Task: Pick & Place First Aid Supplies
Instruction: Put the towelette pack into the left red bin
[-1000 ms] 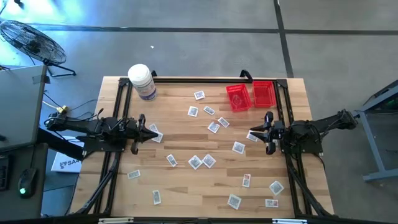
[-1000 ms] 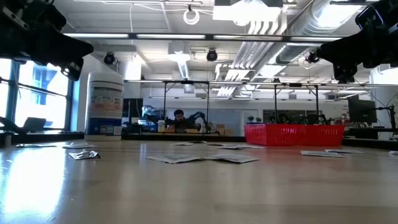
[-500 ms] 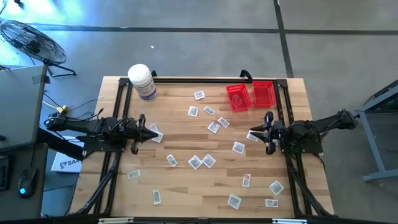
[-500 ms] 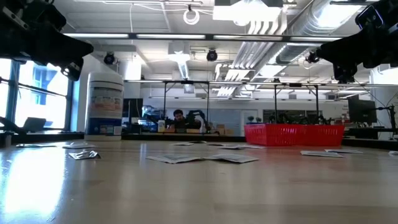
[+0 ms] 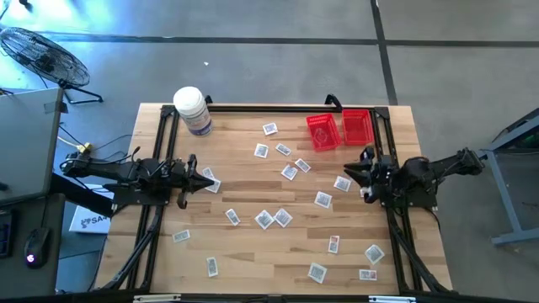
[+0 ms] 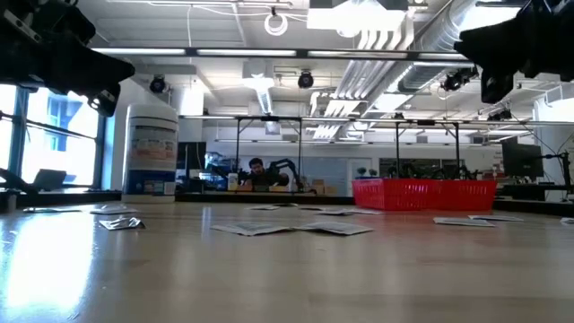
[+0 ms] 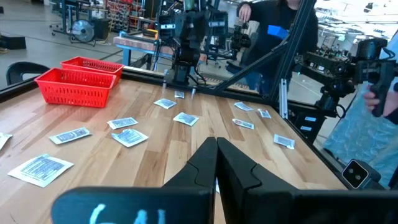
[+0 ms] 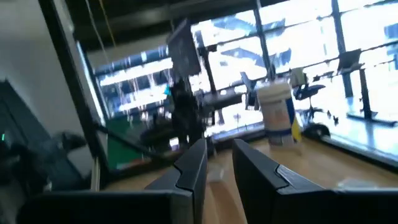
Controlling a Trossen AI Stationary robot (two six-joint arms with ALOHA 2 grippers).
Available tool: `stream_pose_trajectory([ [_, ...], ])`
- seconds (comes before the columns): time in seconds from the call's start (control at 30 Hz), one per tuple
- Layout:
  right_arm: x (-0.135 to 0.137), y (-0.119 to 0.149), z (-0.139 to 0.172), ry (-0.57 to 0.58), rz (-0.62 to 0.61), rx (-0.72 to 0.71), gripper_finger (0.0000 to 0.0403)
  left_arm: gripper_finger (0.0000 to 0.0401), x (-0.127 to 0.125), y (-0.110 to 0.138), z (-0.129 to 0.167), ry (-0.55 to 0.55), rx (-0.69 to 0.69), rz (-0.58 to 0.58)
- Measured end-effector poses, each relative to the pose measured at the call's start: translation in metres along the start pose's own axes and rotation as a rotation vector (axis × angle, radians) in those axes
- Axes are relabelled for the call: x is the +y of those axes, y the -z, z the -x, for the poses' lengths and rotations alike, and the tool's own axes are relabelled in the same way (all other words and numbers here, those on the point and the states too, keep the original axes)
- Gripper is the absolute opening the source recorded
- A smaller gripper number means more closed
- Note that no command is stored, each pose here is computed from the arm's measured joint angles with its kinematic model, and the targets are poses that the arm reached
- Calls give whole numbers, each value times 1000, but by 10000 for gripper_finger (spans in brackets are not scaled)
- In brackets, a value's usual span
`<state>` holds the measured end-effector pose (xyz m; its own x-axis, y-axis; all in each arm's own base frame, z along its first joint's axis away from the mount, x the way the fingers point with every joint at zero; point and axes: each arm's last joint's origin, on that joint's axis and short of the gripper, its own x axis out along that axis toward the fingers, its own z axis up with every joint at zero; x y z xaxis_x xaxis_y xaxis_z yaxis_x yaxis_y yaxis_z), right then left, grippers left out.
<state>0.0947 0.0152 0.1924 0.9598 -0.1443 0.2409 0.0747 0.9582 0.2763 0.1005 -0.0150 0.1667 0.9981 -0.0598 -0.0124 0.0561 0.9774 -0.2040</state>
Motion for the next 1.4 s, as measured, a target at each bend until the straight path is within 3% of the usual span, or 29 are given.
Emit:
stream_pose_trajectory([
  [0.17,1,-11,1,-7,-38,-103,71,1,0,0,0,0,0,0],
  [0.27,-1,-12,1,75,-9,-126,71,1,0,0,0,0,0,0],
  [0.37,-2,-8,-1,106,-24,-96,71,1,0,0,0,0,0,0],
  [0.83,11,21,-34,36,-109,70,71,1,0,0,0,0,0,0],
  [1.23,47,34,-116,69,-136,274,71,1,0,0,0,0,0,0],
  [1.4,64,41,-156,120,-117,487,71,1,0,0,0,0,0,0],
])
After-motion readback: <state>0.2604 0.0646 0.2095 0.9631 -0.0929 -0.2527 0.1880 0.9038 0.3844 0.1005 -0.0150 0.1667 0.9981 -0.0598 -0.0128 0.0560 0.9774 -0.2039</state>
